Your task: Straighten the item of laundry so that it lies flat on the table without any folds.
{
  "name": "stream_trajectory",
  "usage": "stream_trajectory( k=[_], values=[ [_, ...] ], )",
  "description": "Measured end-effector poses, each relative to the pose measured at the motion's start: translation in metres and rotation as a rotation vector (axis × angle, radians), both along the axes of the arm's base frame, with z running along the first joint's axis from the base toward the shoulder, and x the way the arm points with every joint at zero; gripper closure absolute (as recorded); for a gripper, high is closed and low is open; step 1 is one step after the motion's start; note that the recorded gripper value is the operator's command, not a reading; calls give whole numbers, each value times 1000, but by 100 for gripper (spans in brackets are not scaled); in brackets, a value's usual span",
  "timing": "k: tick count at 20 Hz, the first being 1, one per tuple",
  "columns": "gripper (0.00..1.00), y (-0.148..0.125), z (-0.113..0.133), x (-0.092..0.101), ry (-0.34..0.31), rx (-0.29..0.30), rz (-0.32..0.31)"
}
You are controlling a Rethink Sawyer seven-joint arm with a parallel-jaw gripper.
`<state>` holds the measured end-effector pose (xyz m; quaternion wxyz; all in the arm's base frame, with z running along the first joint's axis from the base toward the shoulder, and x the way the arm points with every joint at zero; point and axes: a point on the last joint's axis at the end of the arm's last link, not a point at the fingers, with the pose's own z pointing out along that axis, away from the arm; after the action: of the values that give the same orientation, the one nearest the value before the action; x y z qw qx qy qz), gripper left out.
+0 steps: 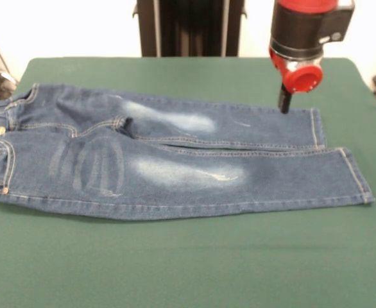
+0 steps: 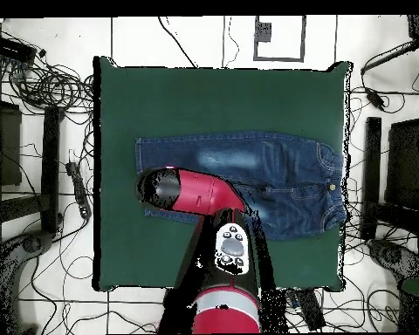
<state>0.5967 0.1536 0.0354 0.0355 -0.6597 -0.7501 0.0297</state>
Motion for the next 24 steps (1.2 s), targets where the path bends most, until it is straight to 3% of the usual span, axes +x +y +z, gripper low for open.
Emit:
stream_trajectory(
  k=[13, 19, 24],
  values=[
    [100, -3, 11, -4, -12, -53, 73],
    [100, 9, 4, -6, -7, -54, 97],
    [100, 16, -9, 5, -16, -56, 111]
  ],
)
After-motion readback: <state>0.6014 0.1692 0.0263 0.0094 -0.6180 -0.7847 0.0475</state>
